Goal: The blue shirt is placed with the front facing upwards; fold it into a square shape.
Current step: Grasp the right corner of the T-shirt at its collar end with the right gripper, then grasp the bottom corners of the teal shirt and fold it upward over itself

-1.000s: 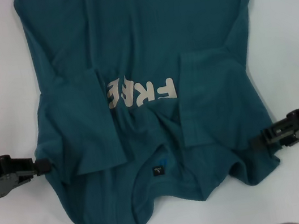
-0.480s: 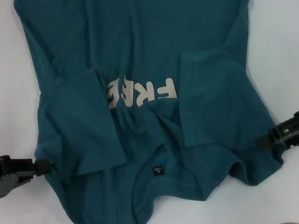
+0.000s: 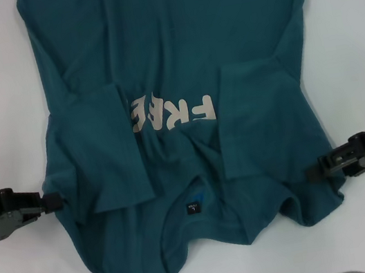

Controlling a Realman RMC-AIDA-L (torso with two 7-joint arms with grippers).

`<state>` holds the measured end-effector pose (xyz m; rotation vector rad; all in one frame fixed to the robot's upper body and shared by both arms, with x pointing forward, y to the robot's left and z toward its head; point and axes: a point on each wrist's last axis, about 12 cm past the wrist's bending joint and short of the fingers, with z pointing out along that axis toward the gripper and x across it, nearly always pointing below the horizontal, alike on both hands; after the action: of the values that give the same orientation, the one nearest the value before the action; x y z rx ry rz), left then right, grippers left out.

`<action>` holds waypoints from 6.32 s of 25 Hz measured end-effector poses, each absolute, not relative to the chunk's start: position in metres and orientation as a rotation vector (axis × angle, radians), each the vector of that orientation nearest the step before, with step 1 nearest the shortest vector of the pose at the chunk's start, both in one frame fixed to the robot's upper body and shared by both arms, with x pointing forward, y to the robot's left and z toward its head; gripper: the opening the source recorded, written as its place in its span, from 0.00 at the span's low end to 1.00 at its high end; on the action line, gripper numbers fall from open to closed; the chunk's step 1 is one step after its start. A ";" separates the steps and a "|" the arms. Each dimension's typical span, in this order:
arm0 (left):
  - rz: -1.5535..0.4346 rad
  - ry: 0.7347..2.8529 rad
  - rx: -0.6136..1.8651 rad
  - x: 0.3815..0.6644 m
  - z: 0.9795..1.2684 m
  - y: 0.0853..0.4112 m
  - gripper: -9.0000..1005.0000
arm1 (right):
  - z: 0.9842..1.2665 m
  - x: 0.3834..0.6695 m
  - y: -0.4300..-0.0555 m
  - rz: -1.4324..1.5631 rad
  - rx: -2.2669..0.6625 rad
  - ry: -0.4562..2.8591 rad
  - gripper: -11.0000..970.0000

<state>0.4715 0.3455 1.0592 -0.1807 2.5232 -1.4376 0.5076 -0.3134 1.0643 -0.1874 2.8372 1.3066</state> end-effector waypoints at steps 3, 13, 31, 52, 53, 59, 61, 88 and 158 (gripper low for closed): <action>-1.438 2.523 -0.181 0.472 1.059 0.345 0.02 | 1.065 0.509 -0.307 1.326 -0.211 2.829 0.86; -1.439 2.517 -0.193 0.471 1.059 0.347 0.02 | 1.064 0.506 -0.313 1.315 -0.187 2.840 0.85; -1.445 2.514 -0.185 0.471 1.060 0.346 0.02 | 1.064 0.507 -0.315 1.281 -0.192 2.865 0.29; -1.492 2.544 -0.071 0.459 1.068 0.355 0.02 | 1.076 0.500 -0.334 1.214 -0.265 2.905 0.03; -1.494 2.554 -0.059 0.458 1.069 0.355 0.02 | 1.076 0.498 -0.336 1.204 -0.260 2.915 0.03; -1.463 2.618 -0.026 0.454 1.069 0.358 0.02 | 1.074 0.491 -0.345 1.175 -0.225 2.960 0.03; -1.437 2.640 -0.031 0.453 1.070 0.361 0.02 | 1.074 0.489 -0.348 1.167 -0.216 2.973 0.03; -1.251 2.807 -0.080 0.442 1.071 0.383 0.02 | 1.078 0.476 -0.380 1.009 -0.126 3.060 0.03; -0.967 2.212 -0.142 0.654 1.134 0.264 0.01 | 1.147 0.632 -0.351 0.805 0.158 2.211 0.03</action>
<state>0.6539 0.2643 1.1338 -0.1419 2.2116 -0.9666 0.6316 -0.3513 1.1467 0.1578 2.2112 0.8047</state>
